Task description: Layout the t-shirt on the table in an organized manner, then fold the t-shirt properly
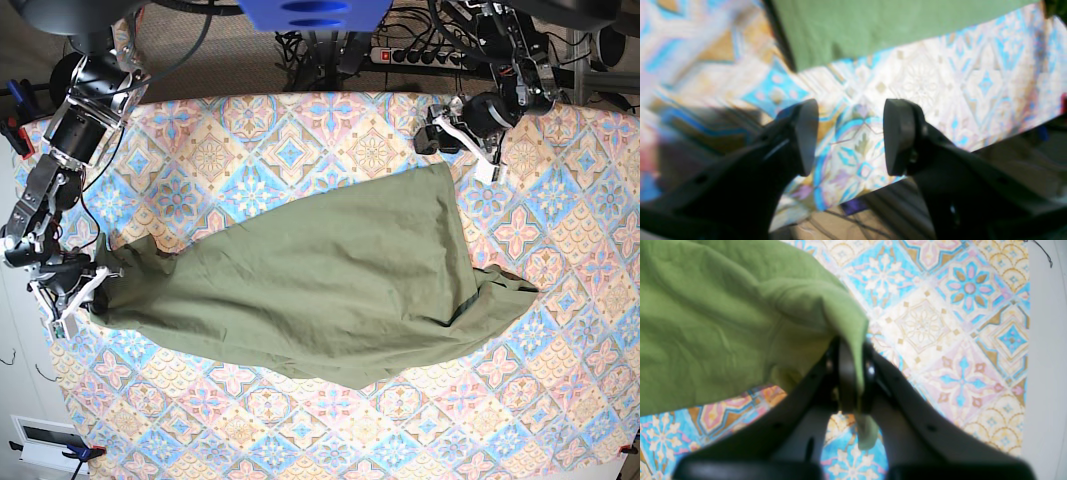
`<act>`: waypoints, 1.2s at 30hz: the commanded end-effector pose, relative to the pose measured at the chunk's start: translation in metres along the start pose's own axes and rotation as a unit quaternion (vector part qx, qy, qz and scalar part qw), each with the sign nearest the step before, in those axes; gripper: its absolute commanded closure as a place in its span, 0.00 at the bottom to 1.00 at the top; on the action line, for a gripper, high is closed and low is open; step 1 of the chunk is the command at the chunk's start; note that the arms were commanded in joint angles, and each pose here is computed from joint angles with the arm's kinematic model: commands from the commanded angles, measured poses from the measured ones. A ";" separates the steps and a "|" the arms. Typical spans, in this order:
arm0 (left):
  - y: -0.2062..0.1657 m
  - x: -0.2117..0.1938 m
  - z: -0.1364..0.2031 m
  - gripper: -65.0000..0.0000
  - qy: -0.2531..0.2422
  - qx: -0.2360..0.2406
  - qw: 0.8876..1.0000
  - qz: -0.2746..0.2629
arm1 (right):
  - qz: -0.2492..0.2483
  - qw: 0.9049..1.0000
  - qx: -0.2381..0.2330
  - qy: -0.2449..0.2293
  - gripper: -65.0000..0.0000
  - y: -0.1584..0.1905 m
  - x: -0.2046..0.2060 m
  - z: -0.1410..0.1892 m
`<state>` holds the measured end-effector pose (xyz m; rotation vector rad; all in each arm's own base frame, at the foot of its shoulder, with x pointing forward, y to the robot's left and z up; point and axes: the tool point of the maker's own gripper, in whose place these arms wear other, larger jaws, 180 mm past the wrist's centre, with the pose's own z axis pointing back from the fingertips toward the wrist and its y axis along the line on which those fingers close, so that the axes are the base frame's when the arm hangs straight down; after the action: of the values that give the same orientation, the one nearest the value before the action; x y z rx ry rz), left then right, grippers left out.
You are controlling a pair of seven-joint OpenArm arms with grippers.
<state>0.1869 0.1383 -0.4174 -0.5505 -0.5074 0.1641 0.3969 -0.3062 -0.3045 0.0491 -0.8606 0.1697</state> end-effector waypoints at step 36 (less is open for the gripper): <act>0.009 0.050 -0.009 0.54 -0.139 -0.073 0.971 0.183 | 0.021 0.998 -0.016 -0.048 0.99 -0.007 0.035 0.016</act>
<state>0.2288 0.1536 -0.4153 -0.7627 -0.6582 0.5718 0.3989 -0.3056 -0.2916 0.0258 -0.8894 0.1877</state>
